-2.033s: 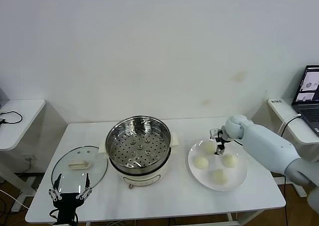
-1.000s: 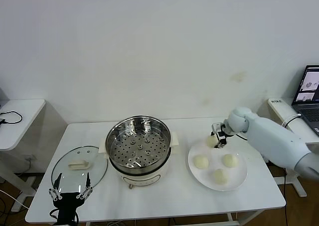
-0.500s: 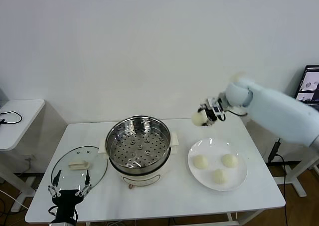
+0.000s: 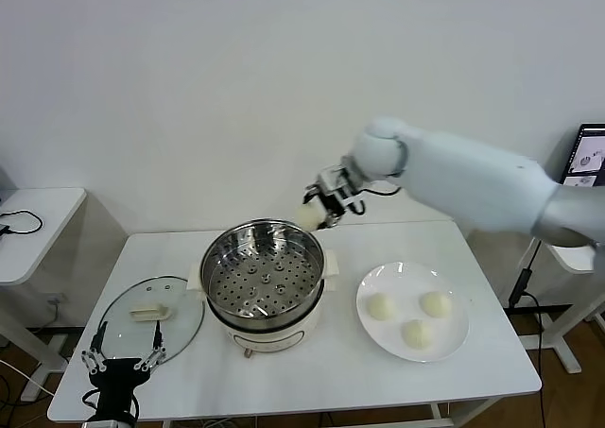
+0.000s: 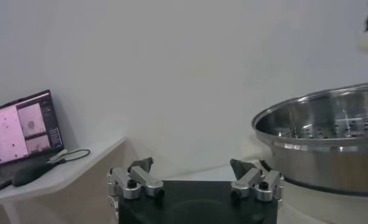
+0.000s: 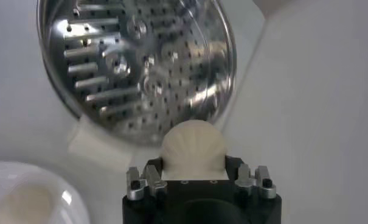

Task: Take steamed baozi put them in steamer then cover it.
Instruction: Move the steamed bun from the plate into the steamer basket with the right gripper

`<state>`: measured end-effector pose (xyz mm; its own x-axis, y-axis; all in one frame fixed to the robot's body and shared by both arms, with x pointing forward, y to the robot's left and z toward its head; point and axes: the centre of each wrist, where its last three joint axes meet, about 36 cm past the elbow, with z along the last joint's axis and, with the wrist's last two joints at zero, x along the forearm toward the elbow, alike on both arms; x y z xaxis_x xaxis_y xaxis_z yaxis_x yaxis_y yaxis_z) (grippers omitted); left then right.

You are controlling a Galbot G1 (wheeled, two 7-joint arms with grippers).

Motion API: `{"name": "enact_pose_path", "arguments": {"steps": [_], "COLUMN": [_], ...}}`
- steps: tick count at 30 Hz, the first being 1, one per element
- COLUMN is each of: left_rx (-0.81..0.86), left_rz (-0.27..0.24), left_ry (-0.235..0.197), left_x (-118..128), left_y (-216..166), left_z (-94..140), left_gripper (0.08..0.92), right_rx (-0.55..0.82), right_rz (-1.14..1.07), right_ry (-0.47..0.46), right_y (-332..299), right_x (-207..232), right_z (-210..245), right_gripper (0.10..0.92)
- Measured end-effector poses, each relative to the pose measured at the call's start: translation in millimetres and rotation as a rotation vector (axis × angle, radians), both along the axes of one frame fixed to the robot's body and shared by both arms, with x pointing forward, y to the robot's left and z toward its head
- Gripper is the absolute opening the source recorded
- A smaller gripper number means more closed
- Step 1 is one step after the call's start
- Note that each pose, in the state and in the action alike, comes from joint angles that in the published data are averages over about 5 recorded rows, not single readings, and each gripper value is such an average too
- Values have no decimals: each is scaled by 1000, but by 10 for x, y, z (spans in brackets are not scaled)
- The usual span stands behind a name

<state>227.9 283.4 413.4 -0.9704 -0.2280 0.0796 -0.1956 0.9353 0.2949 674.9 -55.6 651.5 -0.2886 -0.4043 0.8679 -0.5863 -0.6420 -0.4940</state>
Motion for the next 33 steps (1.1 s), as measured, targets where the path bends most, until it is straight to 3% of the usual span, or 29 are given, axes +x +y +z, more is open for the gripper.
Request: {"name": "enact_pose_path", "arguments": {"steps": [13,27,33], "left_rx": [-6,-9,-10], "left_rz": [24,26,25], "left_ry": [10,14,12], "left_x": [-26,-8,1], "left_y": [33,44,39], "left_z": [-48,-86,-85], "left_gripper": [823,823,823], "right_rx": [-117,-221,-235], "right_rz": [307,462,498], "right_ry": [-99,-157,-172], "right_y": [758,898,912], "right_x": [103,228,257], "right_z": [-443,-791,-827], "right_gripper": [628,630,735]}}
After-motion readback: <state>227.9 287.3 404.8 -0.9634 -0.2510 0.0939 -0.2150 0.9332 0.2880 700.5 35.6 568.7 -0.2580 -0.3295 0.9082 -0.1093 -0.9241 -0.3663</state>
